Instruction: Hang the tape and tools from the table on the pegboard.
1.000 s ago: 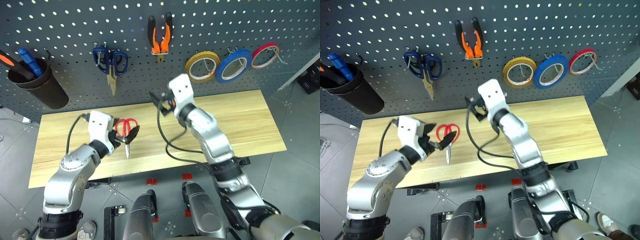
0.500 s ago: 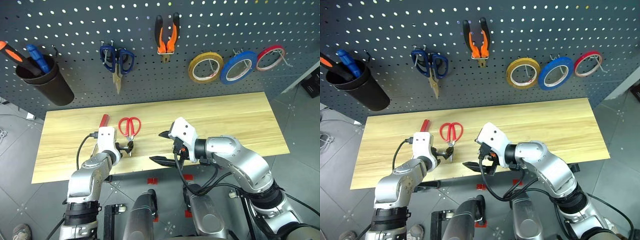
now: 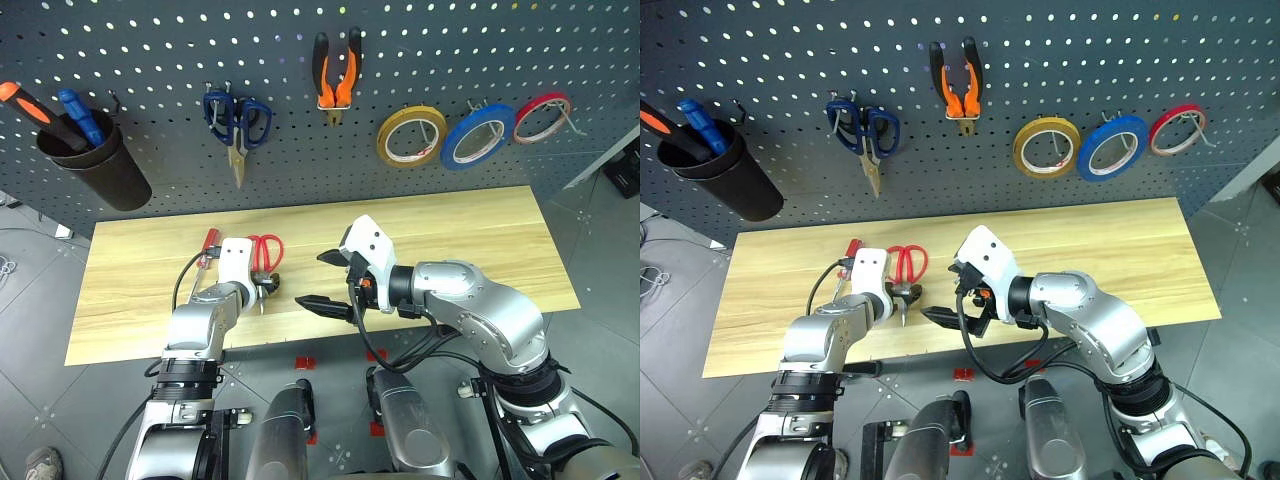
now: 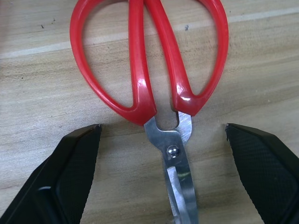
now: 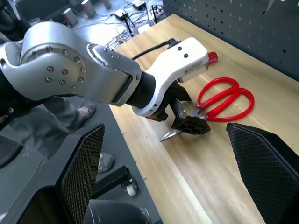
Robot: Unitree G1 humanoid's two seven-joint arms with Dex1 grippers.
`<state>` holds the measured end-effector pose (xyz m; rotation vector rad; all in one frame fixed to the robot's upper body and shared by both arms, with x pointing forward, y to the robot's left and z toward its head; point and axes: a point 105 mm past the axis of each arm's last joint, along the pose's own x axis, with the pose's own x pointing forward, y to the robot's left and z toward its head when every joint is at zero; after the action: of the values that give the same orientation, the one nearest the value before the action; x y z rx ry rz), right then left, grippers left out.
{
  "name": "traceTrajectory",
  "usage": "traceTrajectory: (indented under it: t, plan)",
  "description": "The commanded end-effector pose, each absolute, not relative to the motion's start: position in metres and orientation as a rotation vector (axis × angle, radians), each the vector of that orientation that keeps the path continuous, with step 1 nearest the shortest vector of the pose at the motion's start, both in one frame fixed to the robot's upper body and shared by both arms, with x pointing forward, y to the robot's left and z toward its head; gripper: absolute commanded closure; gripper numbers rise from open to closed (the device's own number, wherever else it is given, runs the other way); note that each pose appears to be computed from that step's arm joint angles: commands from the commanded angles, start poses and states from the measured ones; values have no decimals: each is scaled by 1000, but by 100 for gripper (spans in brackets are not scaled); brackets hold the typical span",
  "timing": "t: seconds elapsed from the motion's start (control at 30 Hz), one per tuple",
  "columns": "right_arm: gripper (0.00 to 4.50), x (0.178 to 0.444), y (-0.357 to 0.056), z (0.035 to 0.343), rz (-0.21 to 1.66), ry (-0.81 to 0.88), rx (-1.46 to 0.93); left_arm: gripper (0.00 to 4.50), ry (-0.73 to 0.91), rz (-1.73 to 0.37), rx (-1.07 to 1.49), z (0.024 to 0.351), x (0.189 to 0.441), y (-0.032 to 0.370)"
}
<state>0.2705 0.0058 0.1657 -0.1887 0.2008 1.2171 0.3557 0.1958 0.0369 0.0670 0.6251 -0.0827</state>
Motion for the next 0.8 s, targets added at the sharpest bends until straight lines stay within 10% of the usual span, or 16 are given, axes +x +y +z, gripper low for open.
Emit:
traceTrajectory:
  t: [0.03, 0.4, 0.8]
  plan:
    - [4, 264, 7, 173, 1237, 186, -147, 0, 785, -96, 148, 7, 332, 196]
    - [4, 258, 9, 173, 1263, 216, -111, 0, 895, -18, 40, -18, 326, 195]
    - [0, 258, 9, 176, 1257, 267, -35, 323, 957, -13, 16, -34, 328, 195]
